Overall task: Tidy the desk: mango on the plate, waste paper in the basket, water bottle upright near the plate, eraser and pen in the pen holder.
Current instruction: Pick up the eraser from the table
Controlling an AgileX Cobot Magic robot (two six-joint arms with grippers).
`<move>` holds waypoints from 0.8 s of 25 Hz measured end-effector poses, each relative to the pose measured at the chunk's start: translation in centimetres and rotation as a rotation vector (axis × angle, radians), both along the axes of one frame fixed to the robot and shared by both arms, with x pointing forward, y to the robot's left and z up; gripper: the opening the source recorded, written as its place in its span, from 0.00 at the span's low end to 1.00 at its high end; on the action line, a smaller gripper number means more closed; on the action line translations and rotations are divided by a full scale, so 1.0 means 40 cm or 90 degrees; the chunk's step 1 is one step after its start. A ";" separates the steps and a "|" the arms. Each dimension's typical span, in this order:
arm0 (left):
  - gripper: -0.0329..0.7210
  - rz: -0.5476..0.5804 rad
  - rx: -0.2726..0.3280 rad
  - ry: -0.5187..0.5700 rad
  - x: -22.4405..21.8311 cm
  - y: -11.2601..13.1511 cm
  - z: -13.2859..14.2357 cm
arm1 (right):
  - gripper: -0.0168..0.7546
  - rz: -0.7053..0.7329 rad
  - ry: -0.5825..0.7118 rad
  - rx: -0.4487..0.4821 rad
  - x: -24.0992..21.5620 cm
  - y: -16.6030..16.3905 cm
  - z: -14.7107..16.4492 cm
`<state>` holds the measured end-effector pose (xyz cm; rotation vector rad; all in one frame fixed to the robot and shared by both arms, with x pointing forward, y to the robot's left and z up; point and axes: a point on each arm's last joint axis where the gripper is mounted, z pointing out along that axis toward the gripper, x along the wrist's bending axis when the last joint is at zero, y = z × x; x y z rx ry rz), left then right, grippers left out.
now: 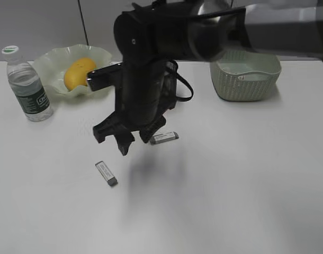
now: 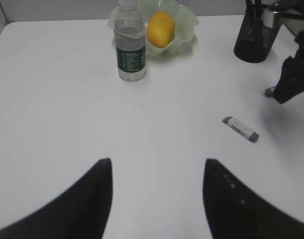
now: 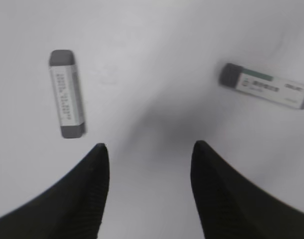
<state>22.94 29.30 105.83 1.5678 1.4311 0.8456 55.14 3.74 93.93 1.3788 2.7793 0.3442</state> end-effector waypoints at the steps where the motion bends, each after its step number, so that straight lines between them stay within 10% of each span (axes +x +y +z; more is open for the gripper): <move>1: 0.63 0.000 0.000 0.000 0.000 0.000 0.000 | 0.57 0.017 -0.002 -0.001 -0.013 0.012 0.000; 20: 0.63 0.000 0.000 0.000 0.000 0.000 0.000 | 0.55 0.089 -0.002 0.000 -0.040 0.150 -0.113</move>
